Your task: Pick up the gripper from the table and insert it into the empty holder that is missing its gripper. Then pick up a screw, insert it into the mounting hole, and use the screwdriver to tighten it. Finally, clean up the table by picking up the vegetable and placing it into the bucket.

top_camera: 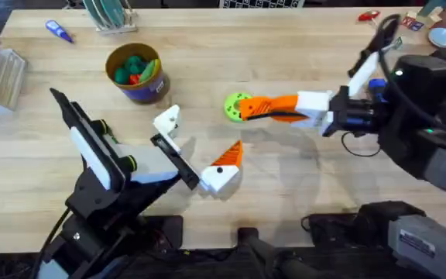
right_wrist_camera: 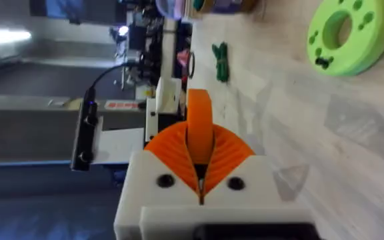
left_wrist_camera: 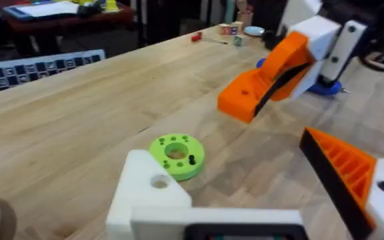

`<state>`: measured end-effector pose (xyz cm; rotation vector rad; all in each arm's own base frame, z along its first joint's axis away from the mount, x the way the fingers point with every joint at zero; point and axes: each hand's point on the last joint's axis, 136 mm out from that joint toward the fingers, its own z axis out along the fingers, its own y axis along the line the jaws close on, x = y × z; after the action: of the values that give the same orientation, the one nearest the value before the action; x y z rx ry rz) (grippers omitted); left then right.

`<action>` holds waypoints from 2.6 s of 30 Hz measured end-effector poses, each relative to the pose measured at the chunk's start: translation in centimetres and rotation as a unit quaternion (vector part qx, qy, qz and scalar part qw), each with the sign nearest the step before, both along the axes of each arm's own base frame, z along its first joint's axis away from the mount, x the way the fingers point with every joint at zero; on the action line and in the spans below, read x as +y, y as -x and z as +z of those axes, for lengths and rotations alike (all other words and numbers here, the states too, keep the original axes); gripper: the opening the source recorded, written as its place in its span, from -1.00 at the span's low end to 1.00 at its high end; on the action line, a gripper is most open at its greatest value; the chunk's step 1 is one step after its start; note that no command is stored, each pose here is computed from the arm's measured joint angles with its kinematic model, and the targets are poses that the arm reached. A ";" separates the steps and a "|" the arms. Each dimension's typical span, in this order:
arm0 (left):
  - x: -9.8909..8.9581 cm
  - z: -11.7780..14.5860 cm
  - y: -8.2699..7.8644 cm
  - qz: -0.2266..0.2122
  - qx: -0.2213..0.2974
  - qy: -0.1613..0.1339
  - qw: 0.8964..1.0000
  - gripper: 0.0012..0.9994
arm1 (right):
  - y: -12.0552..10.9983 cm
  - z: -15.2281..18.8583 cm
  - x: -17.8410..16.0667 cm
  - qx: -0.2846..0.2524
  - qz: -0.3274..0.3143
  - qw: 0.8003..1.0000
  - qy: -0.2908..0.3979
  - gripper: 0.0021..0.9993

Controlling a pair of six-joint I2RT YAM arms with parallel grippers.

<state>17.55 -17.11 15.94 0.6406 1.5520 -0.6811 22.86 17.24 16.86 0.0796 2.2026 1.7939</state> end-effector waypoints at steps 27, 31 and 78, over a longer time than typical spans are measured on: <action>-2.1 0.4 2.9 -0.104 0.000 0.010 0.995 0.97 | 1.9 -0.7 6.0 0.049 0.162 0.985 -0.039 -0.99; -2.1 0.4 2.9 -0.104 0.000 0.010 0.995 0.97 | 1.9 0.1 7.1 0.040 0.186 0.981 -0.041 -0.99; -1.8 0.3 2.4 -0.087 0.006 0.013 0.996 0.97 | 0.9 0.6 10.5 0.028 0.183 0.983 -0.020 -0.99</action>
<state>15.18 -18.89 16.26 0.7587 1.5076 -0.8350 21.99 27.70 17.47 -0.2882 2.3394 2.0438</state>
